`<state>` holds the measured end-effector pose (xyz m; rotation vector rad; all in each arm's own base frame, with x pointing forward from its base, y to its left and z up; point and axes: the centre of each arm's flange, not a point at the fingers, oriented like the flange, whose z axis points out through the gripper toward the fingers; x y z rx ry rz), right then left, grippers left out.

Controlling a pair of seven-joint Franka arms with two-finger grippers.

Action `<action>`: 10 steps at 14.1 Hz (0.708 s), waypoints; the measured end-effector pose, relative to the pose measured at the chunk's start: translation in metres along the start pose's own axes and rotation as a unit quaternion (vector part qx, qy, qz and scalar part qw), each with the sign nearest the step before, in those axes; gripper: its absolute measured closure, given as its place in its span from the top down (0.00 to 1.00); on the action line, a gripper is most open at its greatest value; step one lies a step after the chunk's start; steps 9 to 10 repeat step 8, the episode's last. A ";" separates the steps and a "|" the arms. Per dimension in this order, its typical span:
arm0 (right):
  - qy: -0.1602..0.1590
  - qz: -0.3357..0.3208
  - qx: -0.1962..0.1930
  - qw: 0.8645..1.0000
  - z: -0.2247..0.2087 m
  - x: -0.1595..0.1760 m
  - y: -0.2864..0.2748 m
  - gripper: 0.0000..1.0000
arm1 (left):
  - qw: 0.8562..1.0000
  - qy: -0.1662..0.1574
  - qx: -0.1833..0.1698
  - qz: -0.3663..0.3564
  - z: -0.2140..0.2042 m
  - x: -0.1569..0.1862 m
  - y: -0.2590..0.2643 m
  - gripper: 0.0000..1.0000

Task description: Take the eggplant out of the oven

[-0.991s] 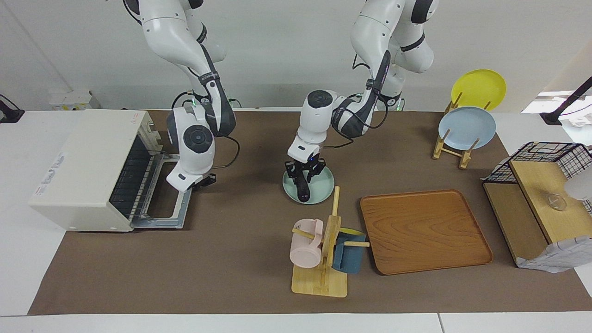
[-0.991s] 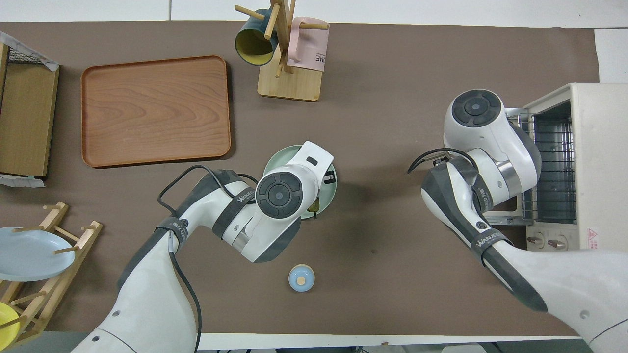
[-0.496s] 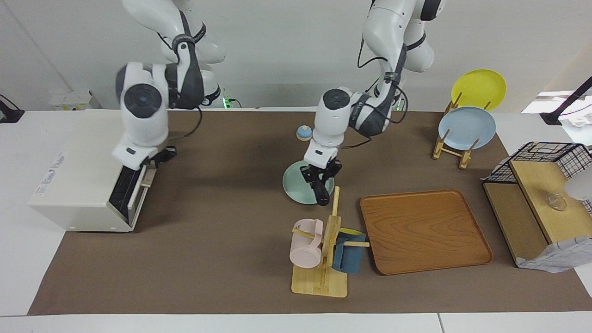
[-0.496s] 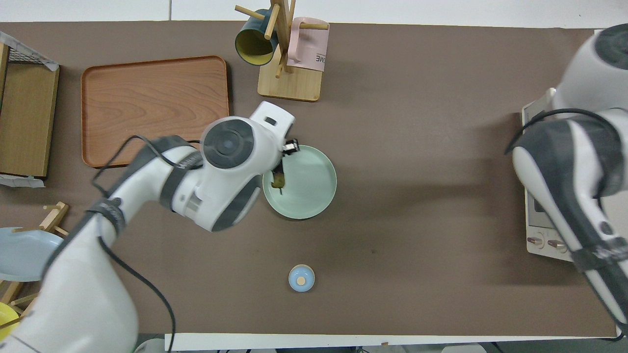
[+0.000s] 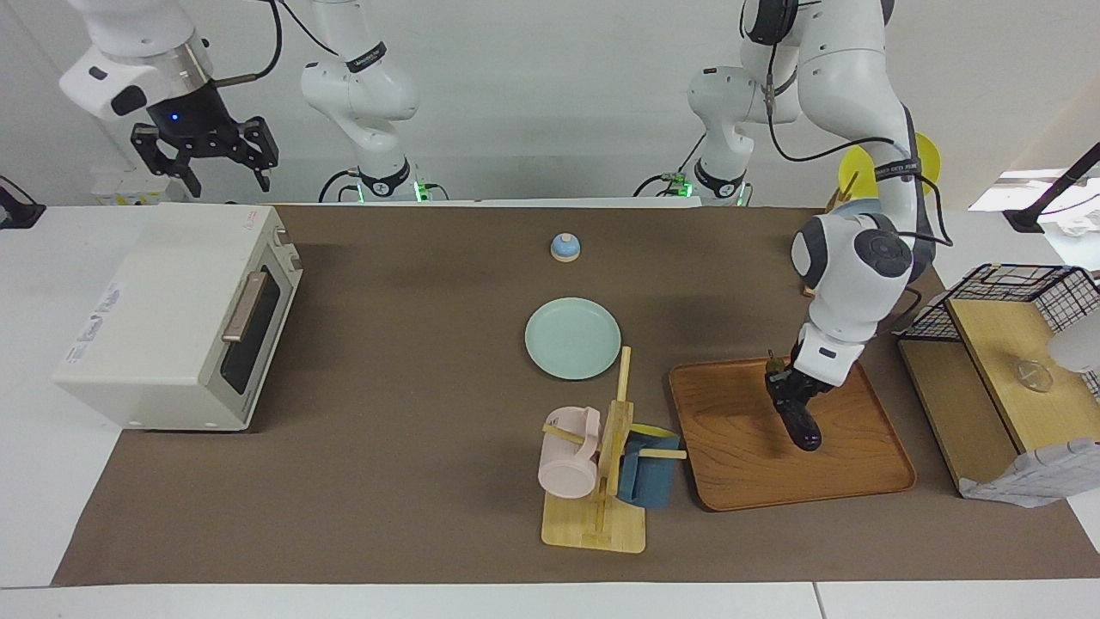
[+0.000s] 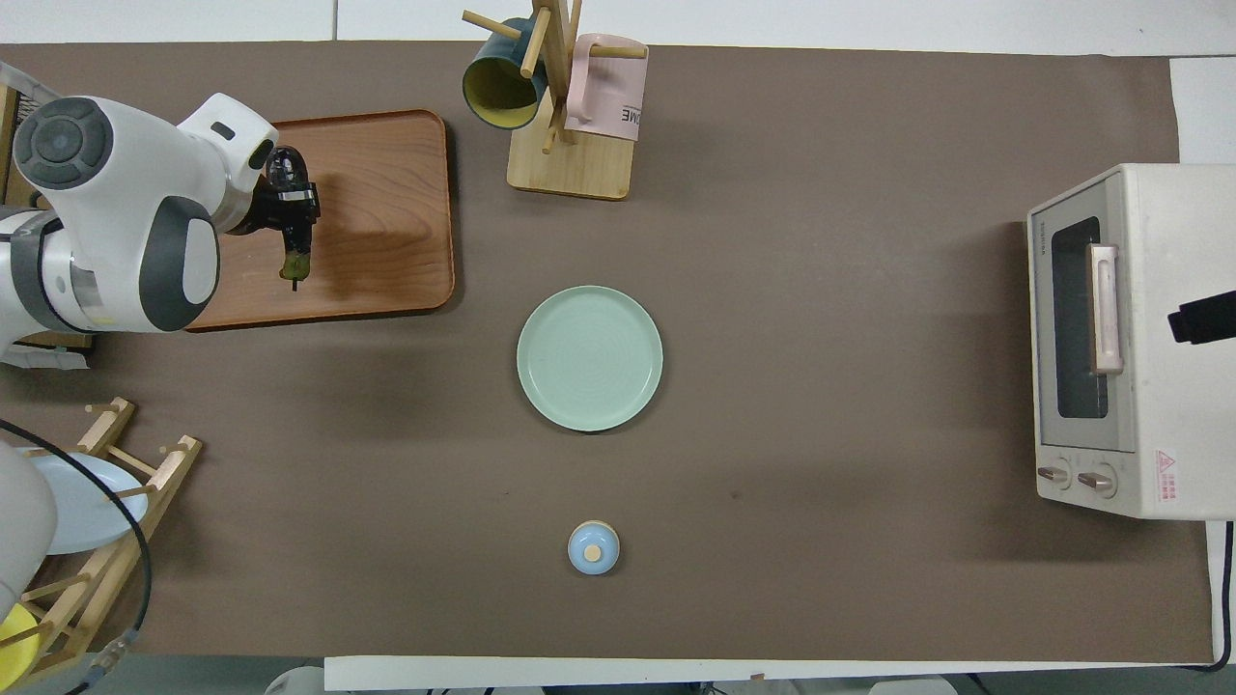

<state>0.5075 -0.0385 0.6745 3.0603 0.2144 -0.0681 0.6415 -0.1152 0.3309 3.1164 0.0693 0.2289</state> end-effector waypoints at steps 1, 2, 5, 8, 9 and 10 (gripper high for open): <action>-0.007 0.007 0.005 1.000 0.010 0.007 0.005 1.00 | 1.000 0.001 -0.001 0.002 -0.007 0.003 0.003 0.67; -0.015 0.012 0.011 1.000 0.020 0.013 0.007 1.00 | 1.000 -0.005 -0.001 -0.001 -0.028 0.008 0.000 0.79; -0.033 0.025 0.024 0.999 0.036 0.022 0.013 1.00 | 0.998 -0.055 0.003 -0.014 -0.150 -0.003 -0.024 1.00; -0.027 0.023 0.023 0.999 0.028 0.022 0.009 1.00 | 0.997 -0.078 -0.002 -0.011 -0.291 -0.042 -0.036 1.00; -0.027 0.023 0.023 0.999 0.028 0.022 0.009 1.00 | 0.997 -0.078 -0.002 -0.011 -0.291 -0.042 -0.036 1.00; -0.027 0.023 0.023 0.999 0.028 0.022 0.009 1.00 | 0.997 -0.078 -0.002 -0.011 -0.291 -0.042 -0.036 1.00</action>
